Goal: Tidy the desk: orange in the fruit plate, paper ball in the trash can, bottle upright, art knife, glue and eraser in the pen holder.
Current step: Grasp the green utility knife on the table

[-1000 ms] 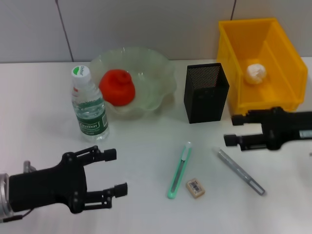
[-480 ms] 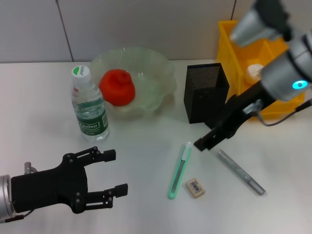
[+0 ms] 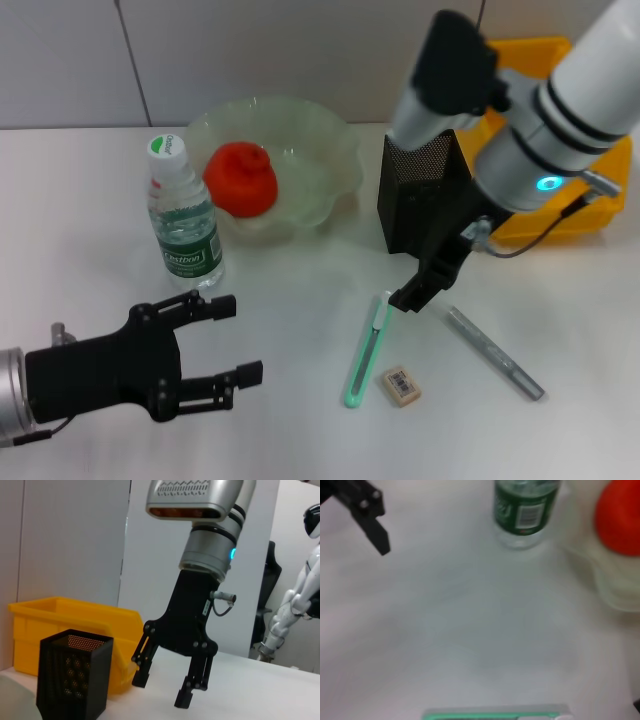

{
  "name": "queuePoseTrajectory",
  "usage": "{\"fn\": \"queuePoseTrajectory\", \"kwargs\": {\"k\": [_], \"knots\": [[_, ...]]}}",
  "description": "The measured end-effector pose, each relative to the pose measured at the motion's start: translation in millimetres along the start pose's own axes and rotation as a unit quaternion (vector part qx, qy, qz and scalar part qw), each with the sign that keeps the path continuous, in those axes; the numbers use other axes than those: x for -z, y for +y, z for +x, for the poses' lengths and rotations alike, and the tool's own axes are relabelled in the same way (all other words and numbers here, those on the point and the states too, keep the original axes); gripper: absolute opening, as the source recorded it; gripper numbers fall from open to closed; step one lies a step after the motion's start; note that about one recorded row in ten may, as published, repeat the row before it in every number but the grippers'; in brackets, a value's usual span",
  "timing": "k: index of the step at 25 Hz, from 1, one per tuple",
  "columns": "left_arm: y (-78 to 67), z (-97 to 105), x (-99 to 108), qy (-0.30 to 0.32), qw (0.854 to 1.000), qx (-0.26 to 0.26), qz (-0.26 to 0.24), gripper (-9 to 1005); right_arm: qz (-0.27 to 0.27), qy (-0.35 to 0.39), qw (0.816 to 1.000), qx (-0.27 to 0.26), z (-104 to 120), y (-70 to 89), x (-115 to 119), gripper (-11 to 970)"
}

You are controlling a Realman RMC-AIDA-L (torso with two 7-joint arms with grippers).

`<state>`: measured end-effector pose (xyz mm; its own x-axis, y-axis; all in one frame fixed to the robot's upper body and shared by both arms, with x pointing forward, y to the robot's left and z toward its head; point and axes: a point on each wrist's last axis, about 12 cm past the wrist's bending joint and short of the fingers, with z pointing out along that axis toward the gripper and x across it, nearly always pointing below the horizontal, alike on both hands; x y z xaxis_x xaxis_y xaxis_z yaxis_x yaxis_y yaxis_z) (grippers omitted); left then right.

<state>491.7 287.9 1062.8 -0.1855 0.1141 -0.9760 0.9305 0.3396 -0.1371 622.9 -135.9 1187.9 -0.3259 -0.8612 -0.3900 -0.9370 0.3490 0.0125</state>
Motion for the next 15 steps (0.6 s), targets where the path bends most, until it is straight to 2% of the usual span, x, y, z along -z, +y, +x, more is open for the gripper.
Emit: {"fn": "queuePoseTrajectory", "kwargs": {"k": [3,4,5,8,9,12,13,14,15], "knots": [[4.8,-6.0,-1.7,-0.001,1.000,0.013,0.003,853,-0.016,-0.051,0.998,-0.037,23.4,-4.2,17.5,746],[7.5,-9.7,-2.8,-0.002,1.000,0.018,0.006,853,-0.040,-0.113,0.992,-0.047,48.0,-4.9,28.9,746],[7.5,-9.7,-2.8,-0.002,1.000,0.018,0.006,853,-0.040,-0.113,0.992,-0.047,48.0,-4.9,28.9,746],[9.9,-13.6,-2.2,-0.002,1.000,0.022,0.009,853,-0.056,-0.186,0.979,-0.060,84.9,-6.0,35.3,746],[11.1,-15.7,-2.4,-0.003,1.000,0.026,0.010,853,-0.058,-0.230,0.969,-0.063,114.6,-4.2,31.9,746],[13.9,-18.6,-3.7,-0.003,0.999,0.037,0.009,853,-0.054,-0.283,0.956,-0.050,154.7,5.1,20.7,745],[13.9,-18.6,-3.7,-0.003,0.999,0.037,0.009,853,-0.054,-0.283,0.956,-0.050,154.7,5.1,20.7,745],[16.0,-20.5,-4.2,-0.005,0.999,0.046,0.006,853,-0.049,-0.301,0.951,-0.046,168.5,9.6,16.4,745],[16.8,-21.5,-4.5,-0.006,0.999,0.050,0.006,853,-0.029,-0.338,0.940,-0.039,191.9,18.0,10.3,745]]}}
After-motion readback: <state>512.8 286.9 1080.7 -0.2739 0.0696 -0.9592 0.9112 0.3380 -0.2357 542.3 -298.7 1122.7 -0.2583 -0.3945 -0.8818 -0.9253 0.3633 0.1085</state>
